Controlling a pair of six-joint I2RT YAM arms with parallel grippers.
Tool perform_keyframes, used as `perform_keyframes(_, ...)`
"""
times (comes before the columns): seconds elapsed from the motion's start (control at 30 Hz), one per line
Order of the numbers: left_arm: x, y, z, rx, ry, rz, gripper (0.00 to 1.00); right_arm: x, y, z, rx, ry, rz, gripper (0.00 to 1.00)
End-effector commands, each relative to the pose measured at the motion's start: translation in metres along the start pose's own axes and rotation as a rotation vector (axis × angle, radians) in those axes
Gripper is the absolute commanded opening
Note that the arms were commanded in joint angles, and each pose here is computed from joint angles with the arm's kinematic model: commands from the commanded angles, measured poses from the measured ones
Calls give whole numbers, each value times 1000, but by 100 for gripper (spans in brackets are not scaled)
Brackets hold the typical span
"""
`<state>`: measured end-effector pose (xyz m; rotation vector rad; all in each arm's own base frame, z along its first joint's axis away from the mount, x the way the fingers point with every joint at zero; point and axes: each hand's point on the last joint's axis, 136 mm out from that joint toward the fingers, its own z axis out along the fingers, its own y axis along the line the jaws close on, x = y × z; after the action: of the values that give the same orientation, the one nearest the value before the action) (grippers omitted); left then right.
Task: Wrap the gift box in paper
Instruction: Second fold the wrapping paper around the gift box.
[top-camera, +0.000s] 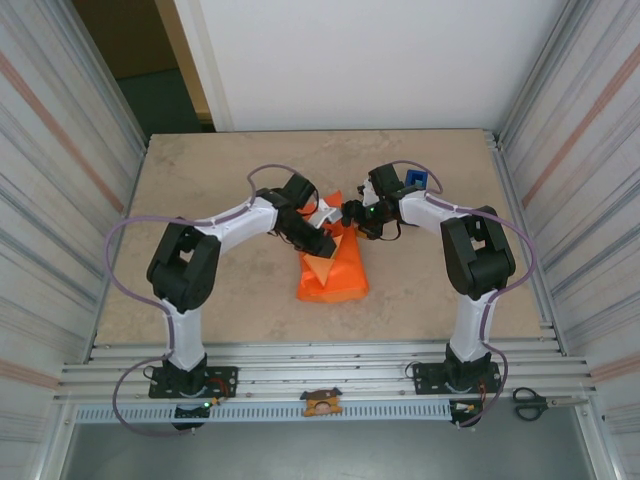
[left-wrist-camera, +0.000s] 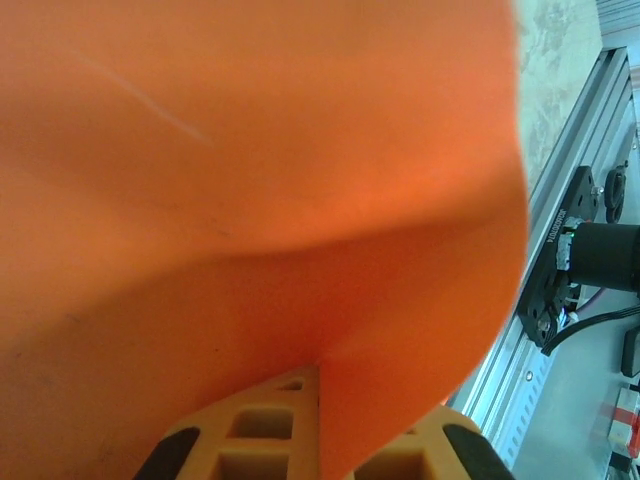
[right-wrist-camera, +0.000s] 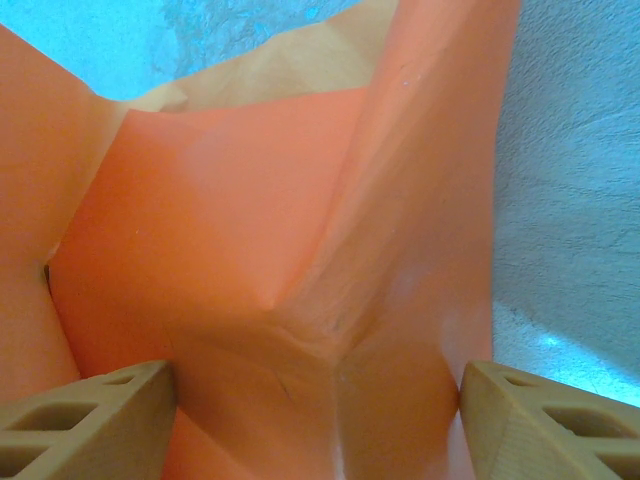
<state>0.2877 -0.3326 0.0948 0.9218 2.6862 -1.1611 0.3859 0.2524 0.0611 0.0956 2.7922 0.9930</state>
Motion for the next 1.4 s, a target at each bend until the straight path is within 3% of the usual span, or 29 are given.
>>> perform_keyframes(0.0, -2, -3, 6, 22, 5, -5, 4, 47, -52, 13, 202, 125, 103, 72)
perform_keyframes(0.47, 14, 18, 21, -19, 46, -72, 7, 34, -35, 2, 146, 92, 99, 74)
perform_keyframes(0.73, 19, 26, 24, -33, 53, -90, 11, 7, -10, -24, 50, 12, 94, 76)
perform_keyframes(0.93, 20, 26, 24, -26, 55, -92, 15, -7, -16, -45, 45, -45, 120, 79)
perform_keyframes(1.2, 17, 23, 24, -9, 50, -82, 33, -17, -20, -75, 21, -131, 140, 83)
perform_keyframes(1.37, 15, 20, 24, 5, 46, -75, 50, -11, -5, -69, -76, -96, 124, 84)
